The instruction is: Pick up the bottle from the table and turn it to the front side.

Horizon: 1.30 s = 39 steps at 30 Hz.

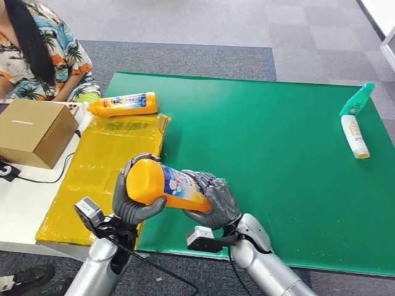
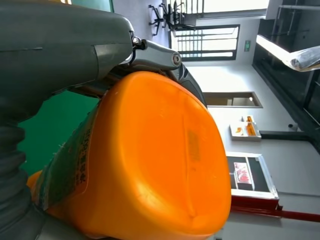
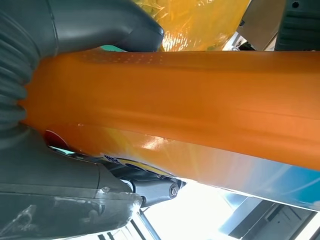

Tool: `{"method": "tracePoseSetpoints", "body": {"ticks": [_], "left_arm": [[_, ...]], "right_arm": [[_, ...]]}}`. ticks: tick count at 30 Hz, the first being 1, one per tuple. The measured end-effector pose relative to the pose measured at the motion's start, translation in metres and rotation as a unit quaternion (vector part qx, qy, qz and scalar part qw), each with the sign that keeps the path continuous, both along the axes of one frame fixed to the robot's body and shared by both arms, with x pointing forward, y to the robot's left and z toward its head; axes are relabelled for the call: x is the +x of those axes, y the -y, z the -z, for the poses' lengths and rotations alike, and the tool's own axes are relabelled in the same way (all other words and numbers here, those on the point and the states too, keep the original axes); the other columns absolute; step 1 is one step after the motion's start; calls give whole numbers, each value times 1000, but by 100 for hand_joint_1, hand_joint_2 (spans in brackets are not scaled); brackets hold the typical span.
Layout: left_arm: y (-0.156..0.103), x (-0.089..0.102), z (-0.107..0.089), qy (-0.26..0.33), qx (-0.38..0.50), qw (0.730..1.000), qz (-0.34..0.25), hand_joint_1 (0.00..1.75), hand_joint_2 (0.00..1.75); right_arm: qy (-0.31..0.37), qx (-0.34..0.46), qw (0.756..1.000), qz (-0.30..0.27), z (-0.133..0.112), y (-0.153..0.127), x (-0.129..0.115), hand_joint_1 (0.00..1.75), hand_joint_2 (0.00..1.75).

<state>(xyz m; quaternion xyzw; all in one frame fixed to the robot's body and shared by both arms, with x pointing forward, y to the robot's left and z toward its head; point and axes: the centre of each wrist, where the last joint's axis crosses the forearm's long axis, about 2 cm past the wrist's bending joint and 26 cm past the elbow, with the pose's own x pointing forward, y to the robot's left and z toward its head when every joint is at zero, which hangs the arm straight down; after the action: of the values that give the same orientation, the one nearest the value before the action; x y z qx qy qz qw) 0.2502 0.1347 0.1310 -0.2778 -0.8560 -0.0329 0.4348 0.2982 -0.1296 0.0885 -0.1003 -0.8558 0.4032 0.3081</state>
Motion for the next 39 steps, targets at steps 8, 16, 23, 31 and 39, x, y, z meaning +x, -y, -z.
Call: {"method": "tracePoseSetpoints", "body": {"ticks": [8,16,23,31,39], "left_arm": [[-2,1,1,-3,3,1000,-10,175,175],[-9,4,2,1,44,995,-89,175,175],[-30,6,-21,77,104,969,-211,175,175],[-55,6,-48,148,156,938,-272,175,175],[-82,6,-44,130,336,883,-301,175,175]], "right_arm": [[-3,4,1000,8,2,1,-5,0,175],[14,58,997,50,-2,-5,-15,0,175],[29,146,984,100,-19,-12,-13,0,175],[27,206,966,151,-26,-12,-10,0,175],[16,236,951,200,-27,-4,-10,0,175]]}}
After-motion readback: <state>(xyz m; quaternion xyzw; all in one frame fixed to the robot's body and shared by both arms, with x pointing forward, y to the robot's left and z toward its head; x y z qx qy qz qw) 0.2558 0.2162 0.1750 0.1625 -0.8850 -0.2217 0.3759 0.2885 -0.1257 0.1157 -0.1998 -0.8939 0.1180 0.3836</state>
